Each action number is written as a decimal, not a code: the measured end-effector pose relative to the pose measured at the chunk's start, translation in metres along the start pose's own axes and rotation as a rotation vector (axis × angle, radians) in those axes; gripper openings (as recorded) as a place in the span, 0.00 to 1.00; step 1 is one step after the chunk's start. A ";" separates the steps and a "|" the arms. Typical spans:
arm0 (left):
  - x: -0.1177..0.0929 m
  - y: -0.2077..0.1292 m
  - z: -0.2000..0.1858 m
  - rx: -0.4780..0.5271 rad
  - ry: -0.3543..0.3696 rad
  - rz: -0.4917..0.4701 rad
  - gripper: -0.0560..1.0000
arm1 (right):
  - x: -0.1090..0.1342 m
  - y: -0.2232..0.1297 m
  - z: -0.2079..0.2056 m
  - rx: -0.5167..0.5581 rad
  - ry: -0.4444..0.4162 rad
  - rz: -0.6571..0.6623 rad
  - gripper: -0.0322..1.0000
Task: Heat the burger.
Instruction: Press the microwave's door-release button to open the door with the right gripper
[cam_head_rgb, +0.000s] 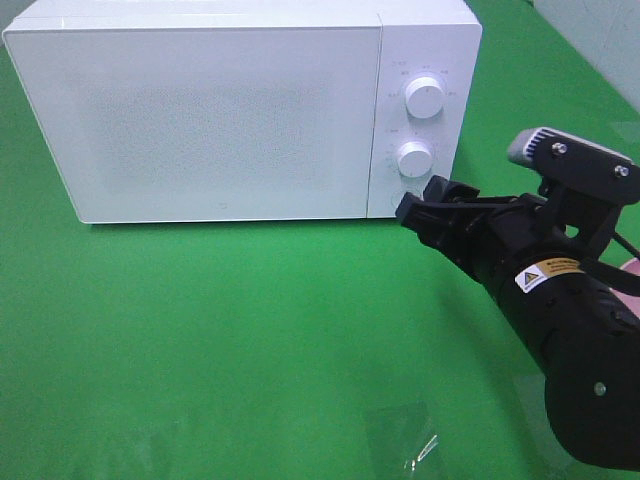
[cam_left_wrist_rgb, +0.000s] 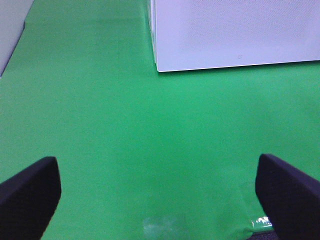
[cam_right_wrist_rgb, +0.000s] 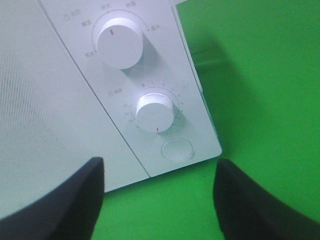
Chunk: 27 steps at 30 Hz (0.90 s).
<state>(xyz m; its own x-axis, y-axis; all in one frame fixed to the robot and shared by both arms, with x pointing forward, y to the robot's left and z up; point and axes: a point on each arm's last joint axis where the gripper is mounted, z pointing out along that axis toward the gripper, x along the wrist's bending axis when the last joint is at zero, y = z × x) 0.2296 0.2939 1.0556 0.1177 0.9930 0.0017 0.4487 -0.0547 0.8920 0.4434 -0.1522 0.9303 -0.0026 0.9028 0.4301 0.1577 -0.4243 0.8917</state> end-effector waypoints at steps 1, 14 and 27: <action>0.000 0.000 0.000 0.000 0.000 0.000 0.98 | 0.000 0.000 0.000 0.000 0.000 0.136 0.54; 0.000 0.000 0.000 0.000 0.000 0.000 0.98 | 0.000 0.000 0.000 -0.002 0.001 0.899 0.08; 0.000 0.000 0.000 0.000 0.000 0.000 0.98 | -0.006 -0.012 0.002 0.121 -0.103 1.005 0.03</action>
<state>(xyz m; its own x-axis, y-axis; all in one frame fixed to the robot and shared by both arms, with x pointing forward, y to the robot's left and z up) 0.2296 0.2939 1.0556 0.1177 0.9930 0.0017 0.4487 -0.0547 0.8920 0.4440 -0.1522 0.9172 0.2704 0.1367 0.9530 0.1384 -0.9851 0.1020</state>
